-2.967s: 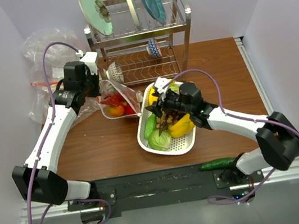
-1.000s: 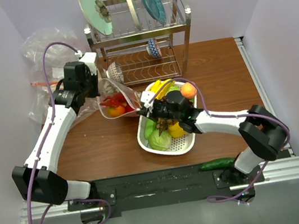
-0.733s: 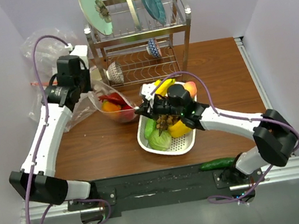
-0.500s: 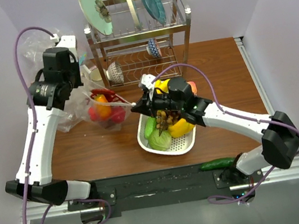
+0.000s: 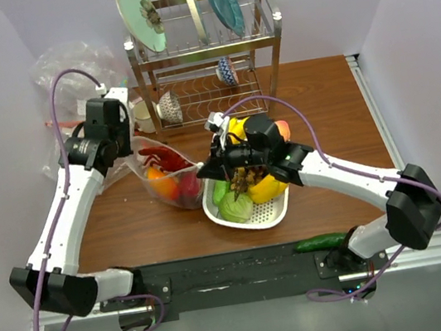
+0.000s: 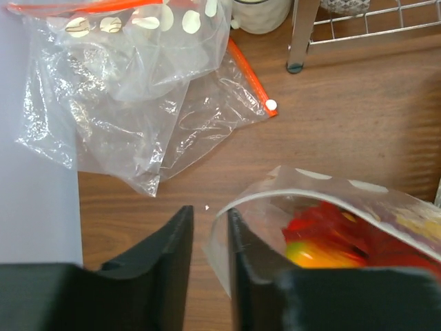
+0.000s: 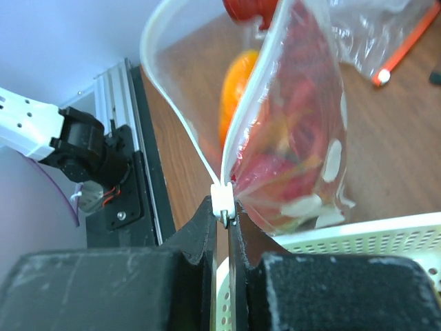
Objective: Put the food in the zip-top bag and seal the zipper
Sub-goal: Zip the zipper food storage bag at the center of the board.
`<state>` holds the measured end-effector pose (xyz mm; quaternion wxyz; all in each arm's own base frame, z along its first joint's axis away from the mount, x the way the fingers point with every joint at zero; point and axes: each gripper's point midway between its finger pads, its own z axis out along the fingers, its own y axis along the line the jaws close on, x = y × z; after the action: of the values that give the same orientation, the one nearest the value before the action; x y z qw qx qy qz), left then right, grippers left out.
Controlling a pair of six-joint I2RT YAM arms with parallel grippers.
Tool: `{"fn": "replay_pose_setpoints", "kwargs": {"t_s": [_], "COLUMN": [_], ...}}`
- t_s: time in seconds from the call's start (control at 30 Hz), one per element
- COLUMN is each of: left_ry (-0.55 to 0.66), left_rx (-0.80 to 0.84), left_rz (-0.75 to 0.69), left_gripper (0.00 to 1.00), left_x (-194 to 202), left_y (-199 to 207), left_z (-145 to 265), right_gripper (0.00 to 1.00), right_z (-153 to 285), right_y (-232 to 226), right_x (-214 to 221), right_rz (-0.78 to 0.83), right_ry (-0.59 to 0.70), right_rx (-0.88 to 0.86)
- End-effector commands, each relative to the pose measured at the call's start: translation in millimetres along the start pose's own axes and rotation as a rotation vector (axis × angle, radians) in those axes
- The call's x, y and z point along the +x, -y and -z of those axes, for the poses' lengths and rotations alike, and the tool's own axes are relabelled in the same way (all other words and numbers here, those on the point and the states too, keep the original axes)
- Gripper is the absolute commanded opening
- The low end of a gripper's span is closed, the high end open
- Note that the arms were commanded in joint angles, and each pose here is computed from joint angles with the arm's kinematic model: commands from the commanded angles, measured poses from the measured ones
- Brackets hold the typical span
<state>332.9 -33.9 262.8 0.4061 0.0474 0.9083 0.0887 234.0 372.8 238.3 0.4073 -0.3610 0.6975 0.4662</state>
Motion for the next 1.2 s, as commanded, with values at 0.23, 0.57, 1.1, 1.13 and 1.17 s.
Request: {"fn": "replay_pose_setpoints", "kwargs": {"t_s": [0.23,0.57,1.1,1.13,1.17], "left_ry": [0.365,0.591,0.831,0.808,0.816], "left_rx": [0.036,0.505,1.127,1.157,1.21], "left_rz": [0.114,-0.078,-0.549,-0.557,-0.589], "left_gripper": [0.67,0.64,0.66,0.66,0.66], "left_x": [-70.4,-93.0,-6.2,0.6,5.8], "left_y": [-13.6,59.1,157.4,159.8,163.4], "left_z": [56.7,106.6,123.4,123.2,129.4], "right_gripper": [0.0,0.0,0.0,0.0,0.0], "right_z": [-10.3,-4.6,-4.1,-4.8,-4.4], "right_y": [23.9,17.1,1.6,0.4,0.5], "right_x": [-3.9,-29.5,-30.9,-31.3,-31.8], "right_rz": [-0.025,0.101,0.259,0.26,0.265], "right_ry": [-0.001,-0.019,-0.052,-0.052,-0.053], "right_rx": [0.037,0.026,-0.104,-0.11,-0.112]}}
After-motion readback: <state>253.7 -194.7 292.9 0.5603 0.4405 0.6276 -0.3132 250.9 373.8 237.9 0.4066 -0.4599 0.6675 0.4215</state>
